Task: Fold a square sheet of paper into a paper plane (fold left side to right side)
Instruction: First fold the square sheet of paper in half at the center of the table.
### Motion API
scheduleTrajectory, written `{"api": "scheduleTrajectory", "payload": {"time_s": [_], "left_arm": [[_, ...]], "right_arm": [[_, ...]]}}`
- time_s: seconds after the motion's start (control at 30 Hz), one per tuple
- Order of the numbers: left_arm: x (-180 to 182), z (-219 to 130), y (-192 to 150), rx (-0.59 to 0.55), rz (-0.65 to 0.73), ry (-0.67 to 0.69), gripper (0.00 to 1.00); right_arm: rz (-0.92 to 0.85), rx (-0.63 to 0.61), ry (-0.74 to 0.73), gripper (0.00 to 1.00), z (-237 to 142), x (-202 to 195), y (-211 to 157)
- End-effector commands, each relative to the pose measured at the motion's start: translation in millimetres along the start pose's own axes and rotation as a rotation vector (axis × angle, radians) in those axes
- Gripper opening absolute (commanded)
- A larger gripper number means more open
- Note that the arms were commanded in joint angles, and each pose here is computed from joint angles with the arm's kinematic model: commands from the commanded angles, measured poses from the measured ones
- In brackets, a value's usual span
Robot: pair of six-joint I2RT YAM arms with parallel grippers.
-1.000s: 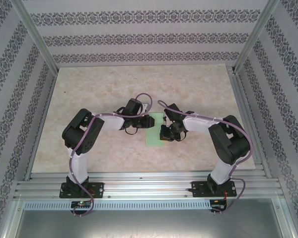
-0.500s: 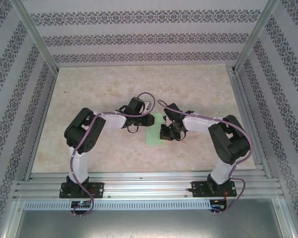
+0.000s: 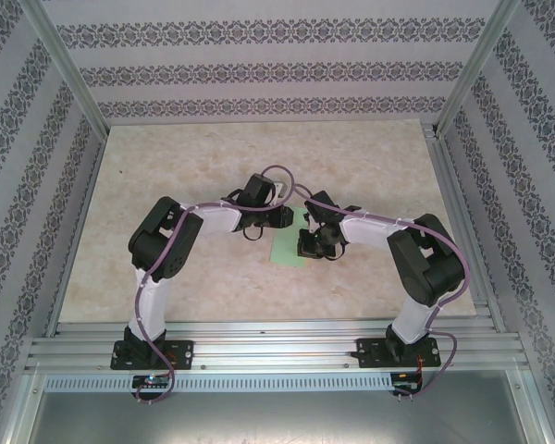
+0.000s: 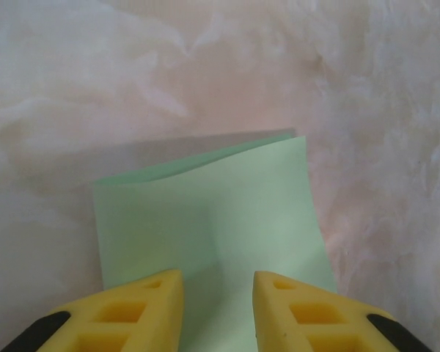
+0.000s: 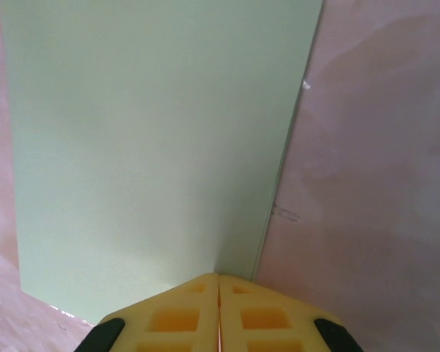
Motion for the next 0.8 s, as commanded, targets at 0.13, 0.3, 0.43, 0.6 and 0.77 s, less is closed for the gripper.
{"api": "scheduleTrajectory", "payload": {"time_s": [0.13, 0.3, 0.43, 0.6, 0.77], "left_arm": [[20.4, 8.2, 28.6, -0.078, -0.025, 0.074, 0.34], [21.9, 10.1, 37.5, -0.093, -0.035, 0.069, 0.34], [19.3, 14.0, 44.4, -0.098, -0.038, 0.057, 0.36], [17.7, 21.7, 51.4, -0.098, -0.045, 0.042, 0.36], [18.4, 30.8, 55.6, -0.093, -0.051, 0.041, 0.36]], "right_arm": [[0.018, 0.174, -0.148, 0.08, 21.9, -20.8, -35.1], [0.018, 0.176, -0.146, 0.08, 23.0, -20.2, -35.0], [0.017, 0.179, -0.144, 0.08, 23.7, -19.8, -35.2], [0.017, 0.177, -0.141, 0.08, 24.0, -18.7, -34.7], [0.016, 0.178, -0.141, 0.08, 24.0, -18.3, -35.0]]}}
Point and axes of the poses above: each hand's point on the last joint's axis, 136 mm out from that joint toward the fingers, its own z axis out along the fingers, its own x axis along the line the jaws close on, y = z × x, the point moved 8 cm from there along -z, back along the fingers, and after that the axes turned 15 degrees about -z, right-handed, at the moved point
